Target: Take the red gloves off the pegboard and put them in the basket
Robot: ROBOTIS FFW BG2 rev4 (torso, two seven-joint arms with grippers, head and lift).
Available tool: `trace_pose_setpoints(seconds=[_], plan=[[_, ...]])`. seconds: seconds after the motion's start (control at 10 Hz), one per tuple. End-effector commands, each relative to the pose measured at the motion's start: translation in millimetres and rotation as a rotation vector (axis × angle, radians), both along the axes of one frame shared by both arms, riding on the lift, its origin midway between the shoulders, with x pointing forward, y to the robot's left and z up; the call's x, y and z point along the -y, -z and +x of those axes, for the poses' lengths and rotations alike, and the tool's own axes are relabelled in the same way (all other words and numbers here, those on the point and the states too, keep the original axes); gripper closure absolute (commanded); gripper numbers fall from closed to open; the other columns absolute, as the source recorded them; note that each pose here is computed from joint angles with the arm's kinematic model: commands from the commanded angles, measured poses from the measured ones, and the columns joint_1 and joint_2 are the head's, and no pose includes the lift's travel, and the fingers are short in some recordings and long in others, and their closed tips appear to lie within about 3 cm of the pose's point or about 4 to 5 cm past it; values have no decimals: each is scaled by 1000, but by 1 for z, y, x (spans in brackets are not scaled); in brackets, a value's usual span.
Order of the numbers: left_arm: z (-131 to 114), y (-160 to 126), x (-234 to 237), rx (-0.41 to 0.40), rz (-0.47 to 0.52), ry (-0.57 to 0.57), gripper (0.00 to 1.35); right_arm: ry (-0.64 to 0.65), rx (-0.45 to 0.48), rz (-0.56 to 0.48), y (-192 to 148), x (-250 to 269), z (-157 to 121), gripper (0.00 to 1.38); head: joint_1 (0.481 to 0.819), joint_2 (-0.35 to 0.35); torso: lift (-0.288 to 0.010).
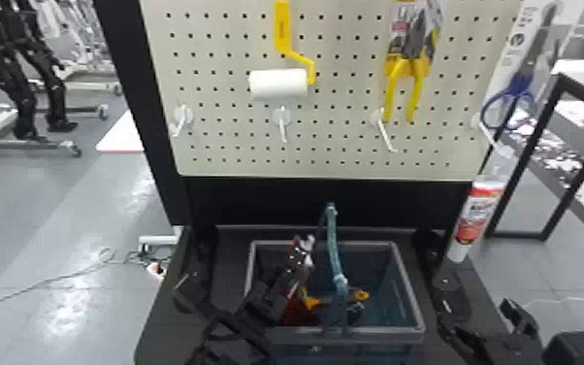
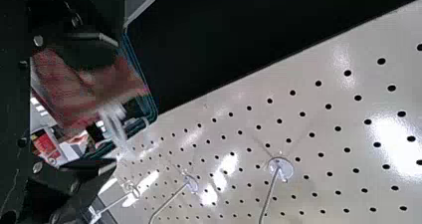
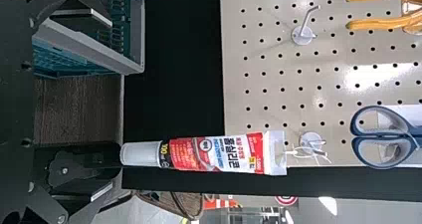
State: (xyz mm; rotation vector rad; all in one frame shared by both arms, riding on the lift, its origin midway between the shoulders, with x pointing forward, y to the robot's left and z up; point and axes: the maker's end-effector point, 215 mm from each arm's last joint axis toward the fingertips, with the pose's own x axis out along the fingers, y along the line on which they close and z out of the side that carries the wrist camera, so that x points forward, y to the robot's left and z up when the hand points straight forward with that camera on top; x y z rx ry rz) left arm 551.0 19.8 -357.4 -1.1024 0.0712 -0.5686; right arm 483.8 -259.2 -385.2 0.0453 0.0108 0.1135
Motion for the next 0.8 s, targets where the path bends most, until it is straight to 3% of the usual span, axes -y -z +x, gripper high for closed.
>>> trace_pose_setpoints(seconds=[0.0, 0.7], plan=[[0, -1, -1, 4, 1, -3, 312, 0, 0, 1, 0, 0, 0, 167, 549, 0, -100], [3, -7, -6, 33, 18, -29, 312, 1, -1, 2, 1, 0, -1, 167, 549, 0, -100]])
